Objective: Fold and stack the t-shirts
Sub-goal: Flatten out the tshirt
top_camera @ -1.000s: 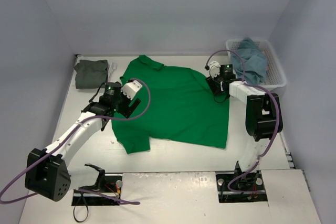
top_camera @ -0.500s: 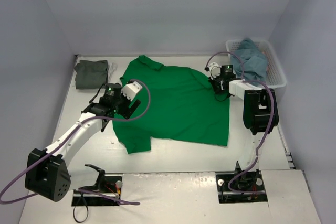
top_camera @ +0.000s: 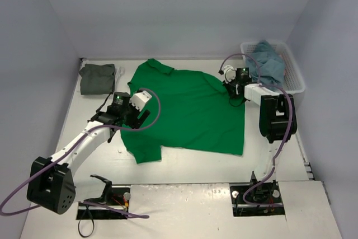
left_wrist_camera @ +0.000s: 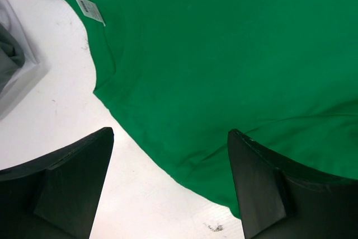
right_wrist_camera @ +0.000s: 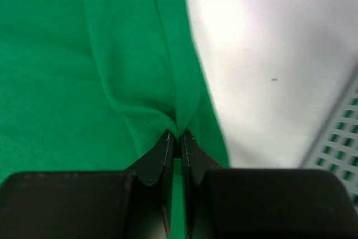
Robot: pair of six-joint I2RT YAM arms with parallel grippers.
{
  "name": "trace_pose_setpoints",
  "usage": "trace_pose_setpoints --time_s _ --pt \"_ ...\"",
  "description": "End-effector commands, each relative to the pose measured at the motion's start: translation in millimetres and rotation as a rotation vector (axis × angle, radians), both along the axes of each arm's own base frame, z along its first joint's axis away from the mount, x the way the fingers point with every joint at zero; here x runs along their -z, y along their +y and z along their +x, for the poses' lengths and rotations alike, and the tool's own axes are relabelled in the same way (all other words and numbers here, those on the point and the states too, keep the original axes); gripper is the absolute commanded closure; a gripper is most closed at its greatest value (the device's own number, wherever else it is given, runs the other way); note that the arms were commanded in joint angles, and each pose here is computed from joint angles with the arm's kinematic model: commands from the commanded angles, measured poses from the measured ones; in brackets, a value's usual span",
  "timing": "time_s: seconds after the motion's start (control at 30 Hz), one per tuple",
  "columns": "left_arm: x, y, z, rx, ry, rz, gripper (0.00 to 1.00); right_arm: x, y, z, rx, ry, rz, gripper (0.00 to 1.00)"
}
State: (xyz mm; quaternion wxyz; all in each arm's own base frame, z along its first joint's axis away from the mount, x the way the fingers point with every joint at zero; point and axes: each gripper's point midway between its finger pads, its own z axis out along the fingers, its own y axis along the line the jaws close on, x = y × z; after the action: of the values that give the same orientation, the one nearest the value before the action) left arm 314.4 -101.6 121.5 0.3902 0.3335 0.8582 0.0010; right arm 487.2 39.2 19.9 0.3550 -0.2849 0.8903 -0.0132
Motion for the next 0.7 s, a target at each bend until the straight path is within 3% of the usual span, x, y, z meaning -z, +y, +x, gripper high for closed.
trace_pose_setpoints --time_s 0.0,0.27,0.67 --pt "-16.7 -12.7 9.5 0.015 -0.038 -0.055 0.23 -56.8 -17.2 30.1 0.031 -0.140 -0.036 1.00" --pt "-7.6 -14.9 6.9 0.026 -0.015 -0.059 0.23 -71.9 -26.8 46.3 0.053 -0.178 -0.038 1.00" --pt "-7.5 -18.4 -2.4 0.040 0.008 -0.087 0.23 -27.6 -45.8 90.9 0.118 -0.192 -0.106 1.00"
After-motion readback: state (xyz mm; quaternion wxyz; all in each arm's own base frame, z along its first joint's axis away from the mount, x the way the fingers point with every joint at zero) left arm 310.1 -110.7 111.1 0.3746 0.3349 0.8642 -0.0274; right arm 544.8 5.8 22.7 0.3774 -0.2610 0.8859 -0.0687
